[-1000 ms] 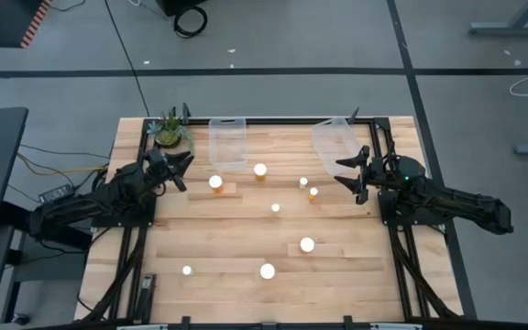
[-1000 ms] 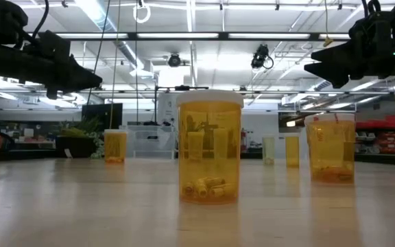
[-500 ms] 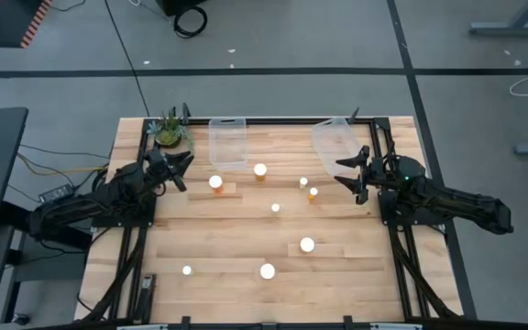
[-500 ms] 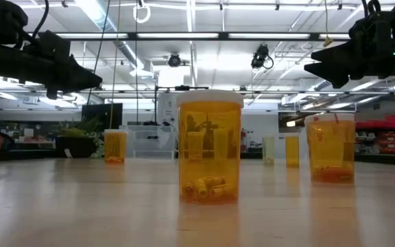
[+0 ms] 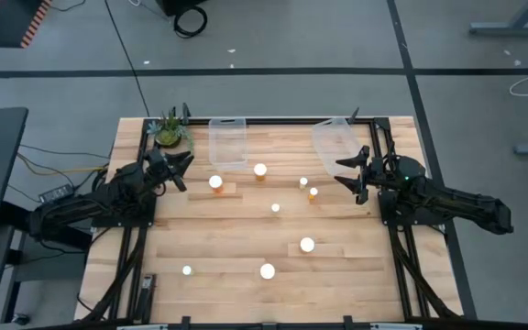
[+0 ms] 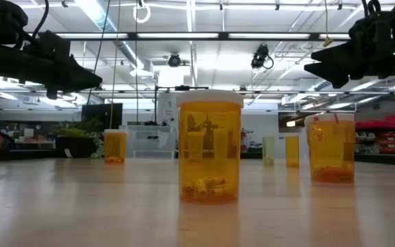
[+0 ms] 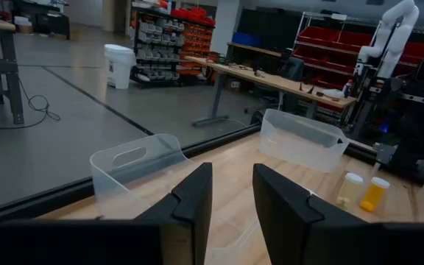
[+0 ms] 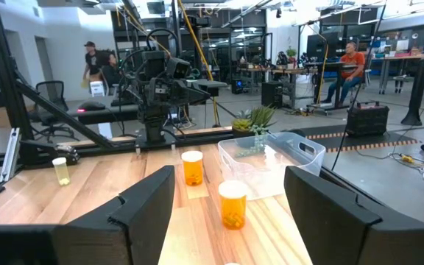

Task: Pick and place medicine bottles into bin by pill shape (circle, oval)

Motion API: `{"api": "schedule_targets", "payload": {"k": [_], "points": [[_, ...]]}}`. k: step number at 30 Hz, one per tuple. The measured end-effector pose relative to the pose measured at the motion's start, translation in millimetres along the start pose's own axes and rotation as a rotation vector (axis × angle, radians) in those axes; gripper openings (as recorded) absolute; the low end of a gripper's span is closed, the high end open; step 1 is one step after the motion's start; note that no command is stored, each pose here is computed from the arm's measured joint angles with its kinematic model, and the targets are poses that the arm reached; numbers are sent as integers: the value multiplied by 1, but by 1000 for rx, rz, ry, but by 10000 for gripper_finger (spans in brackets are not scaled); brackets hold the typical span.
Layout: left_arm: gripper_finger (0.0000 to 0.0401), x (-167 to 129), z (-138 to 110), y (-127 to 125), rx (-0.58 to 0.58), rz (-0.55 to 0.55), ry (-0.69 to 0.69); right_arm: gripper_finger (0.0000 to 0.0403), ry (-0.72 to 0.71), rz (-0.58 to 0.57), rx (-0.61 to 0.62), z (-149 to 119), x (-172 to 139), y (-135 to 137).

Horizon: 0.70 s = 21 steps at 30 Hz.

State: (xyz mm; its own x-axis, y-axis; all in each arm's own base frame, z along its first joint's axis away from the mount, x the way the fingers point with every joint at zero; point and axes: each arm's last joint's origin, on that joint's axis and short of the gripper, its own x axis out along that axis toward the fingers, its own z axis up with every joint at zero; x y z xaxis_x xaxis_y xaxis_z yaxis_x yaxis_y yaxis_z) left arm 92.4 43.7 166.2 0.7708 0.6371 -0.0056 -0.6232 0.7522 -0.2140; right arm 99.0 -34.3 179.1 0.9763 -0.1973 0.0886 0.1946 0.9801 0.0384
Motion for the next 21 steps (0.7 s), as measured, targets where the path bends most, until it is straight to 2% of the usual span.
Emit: {"api": "schedule_targets", "payload": {"k": [14, 21], "points": [[107, 0, 0, 0, 0, 0, 0, 264, 0, 1, 87, 0, 0, 0], [107, 0, 0, 0, 0, 0, 0, 264, 1, 8, 185, 0, 0, 0]]}}
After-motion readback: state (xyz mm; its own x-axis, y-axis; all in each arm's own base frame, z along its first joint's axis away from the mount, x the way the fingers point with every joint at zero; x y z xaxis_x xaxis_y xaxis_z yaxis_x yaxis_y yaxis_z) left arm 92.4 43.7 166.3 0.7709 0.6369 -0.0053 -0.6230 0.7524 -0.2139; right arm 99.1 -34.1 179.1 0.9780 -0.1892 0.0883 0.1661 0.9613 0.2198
